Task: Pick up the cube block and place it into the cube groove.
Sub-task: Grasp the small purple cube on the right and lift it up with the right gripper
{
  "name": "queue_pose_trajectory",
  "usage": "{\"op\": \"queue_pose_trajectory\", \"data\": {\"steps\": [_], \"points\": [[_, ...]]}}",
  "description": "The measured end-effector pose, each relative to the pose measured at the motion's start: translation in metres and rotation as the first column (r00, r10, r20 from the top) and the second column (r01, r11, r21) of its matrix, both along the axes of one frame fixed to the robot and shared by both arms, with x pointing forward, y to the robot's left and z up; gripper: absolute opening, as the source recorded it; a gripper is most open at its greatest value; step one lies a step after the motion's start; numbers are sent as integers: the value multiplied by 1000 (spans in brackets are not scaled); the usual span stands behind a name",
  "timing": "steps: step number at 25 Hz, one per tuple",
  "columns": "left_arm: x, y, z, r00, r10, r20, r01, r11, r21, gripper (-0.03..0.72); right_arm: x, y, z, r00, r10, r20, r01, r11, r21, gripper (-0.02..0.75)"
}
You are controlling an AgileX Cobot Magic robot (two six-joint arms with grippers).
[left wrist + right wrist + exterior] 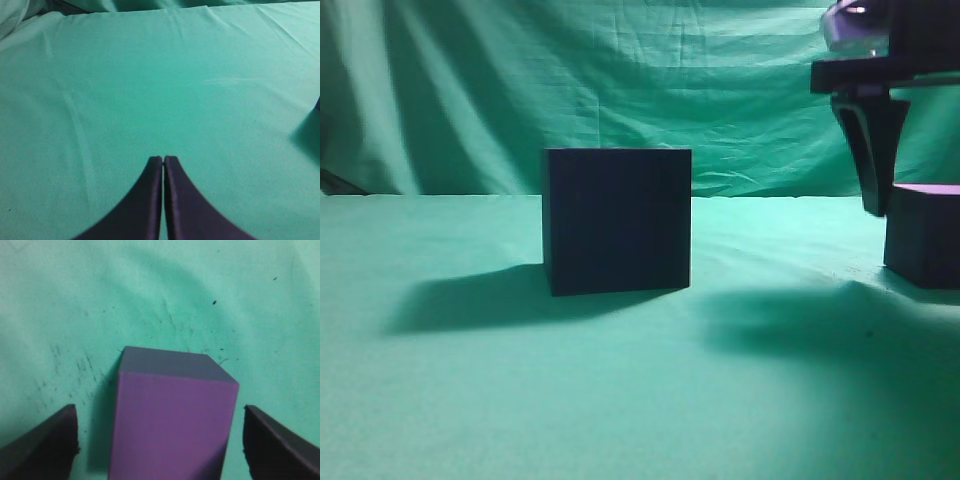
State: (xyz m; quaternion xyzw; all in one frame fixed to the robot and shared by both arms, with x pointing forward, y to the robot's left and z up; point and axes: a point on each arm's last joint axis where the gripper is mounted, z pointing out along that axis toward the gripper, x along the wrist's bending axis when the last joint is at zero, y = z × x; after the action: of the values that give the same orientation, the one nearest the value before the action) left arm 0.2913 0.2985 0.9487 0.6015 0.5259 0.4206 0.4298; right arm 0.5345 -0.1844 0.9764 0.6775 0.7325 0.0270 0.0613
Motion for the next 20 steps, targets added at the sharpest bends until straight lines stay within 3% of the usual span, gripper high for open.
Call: {"op": "queue_pose_trajectory", "data": {"steps": [4, 5, 7, 12, 15, 20], "points": [[0, 0, 0, 1000, 0, 0, 0, 1000, 0, 0, 2, 1, -9, 1000, -8, -24, 8, 1000, -7, 580], [0, 0, 0, 1000, 0, 0, 0, 1000, 0, 0, 2, 1, -9, 1000, -9, -24, 9, 1000, -7, 498], [0, 0, 0, 1000, 0, 0, 0, 1000, 0, 0, 2, 1, -9, 1000, -14, -23, 13, 1000, -7, 424], [0, 0, 0, 1000, 0, 0, 0, 1000, 0, 0, 3, 1, -6, 1000, -16, -16, 16, 1000, -4, 433], [0, 0, 0, 1000, 0, 0, 0, 1000, 0, 0, 9, 4, 9, 1000, -5, 11, 5, 1000, 6, 433], [0, 0, 0, 1000, 0, 0, 0, 1000, 0, 0, 18, 14, 61, 997, 63, 54, -64, 998, 12, 433]]}}
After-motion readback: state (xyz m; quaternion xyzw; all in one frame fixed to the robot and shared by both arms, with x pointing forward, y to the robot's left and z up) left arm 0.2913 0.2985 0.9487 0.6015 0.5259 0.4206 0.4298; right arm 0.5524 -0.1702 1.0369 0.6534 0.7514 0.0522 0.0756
